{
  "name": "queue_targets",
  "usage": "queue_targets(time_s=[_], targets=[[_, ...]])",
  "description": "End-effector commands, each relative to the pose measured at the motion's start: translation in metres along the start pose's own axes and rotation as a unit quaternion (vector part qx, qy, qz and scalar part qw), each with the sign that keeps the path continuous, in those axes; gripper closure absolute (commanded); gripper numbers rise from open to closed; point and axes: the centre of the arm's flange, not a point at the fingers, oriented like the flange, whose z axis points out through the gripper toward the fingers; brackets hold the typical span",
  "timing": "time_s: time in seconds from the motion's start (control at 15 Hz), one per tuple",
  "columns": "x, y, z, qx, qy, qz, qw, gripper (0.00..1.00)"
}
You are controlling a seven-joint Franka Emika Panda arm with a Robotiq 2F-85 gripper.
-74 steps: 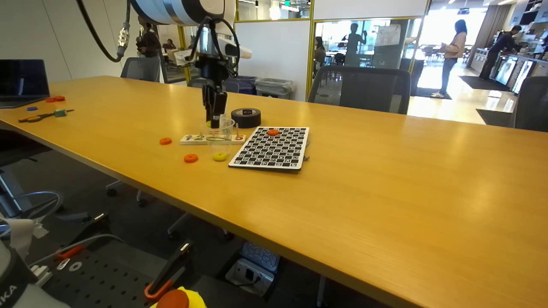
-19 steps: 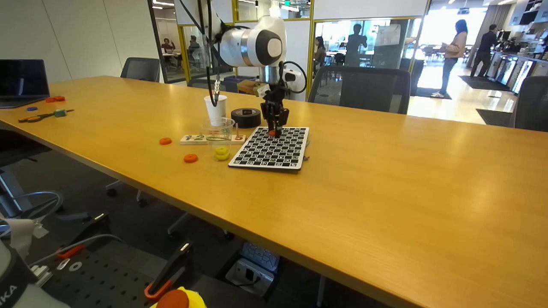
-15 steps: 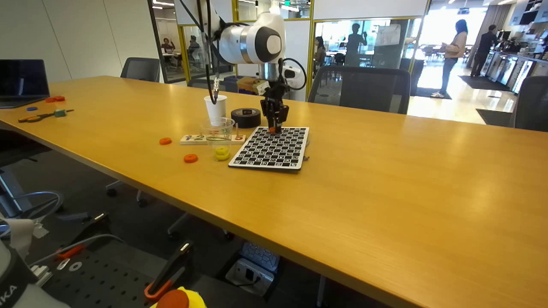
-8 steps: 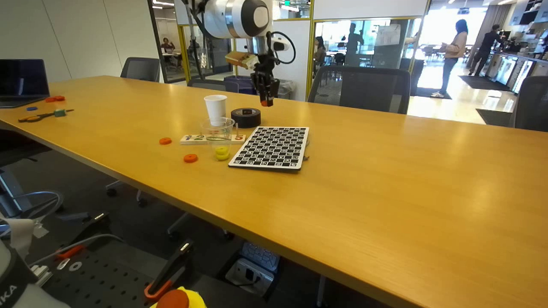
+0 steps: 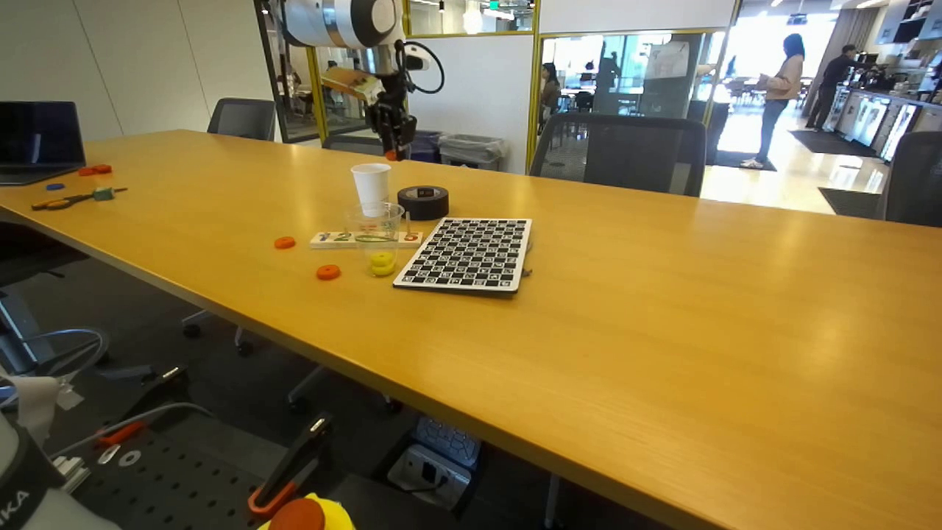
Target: Put the yellow discs on the table and then put the orange discs in the cup
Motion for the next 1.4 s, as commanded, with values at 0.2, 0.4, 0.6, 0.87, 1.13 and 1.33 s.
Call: queue_targets(time_s=[0.2,0.4,0.6,0.87,1.13,1.33], targets=[[-0.025,-0.047,-0.004,0.032,-0.008,-0.054,0.9980,0.79],[-0.027,-0.053,-0.003,0.034,-0.010,-0.060,0.9976,0.79],[-0.026,-0.052,0.002,0.030,-0.010,-0.054,0.9980,0.64],[-0.024,-0.049,0.005,0.029,-0.014,-0.050,0.9982,0.19],[-0.029,-0.047,0.003,0.025,-0.012,-0.051,0.9983,0.00],[-0.042,-0.041,0.001,0.009,-0.021,-0.071,0.9972,0.00]])
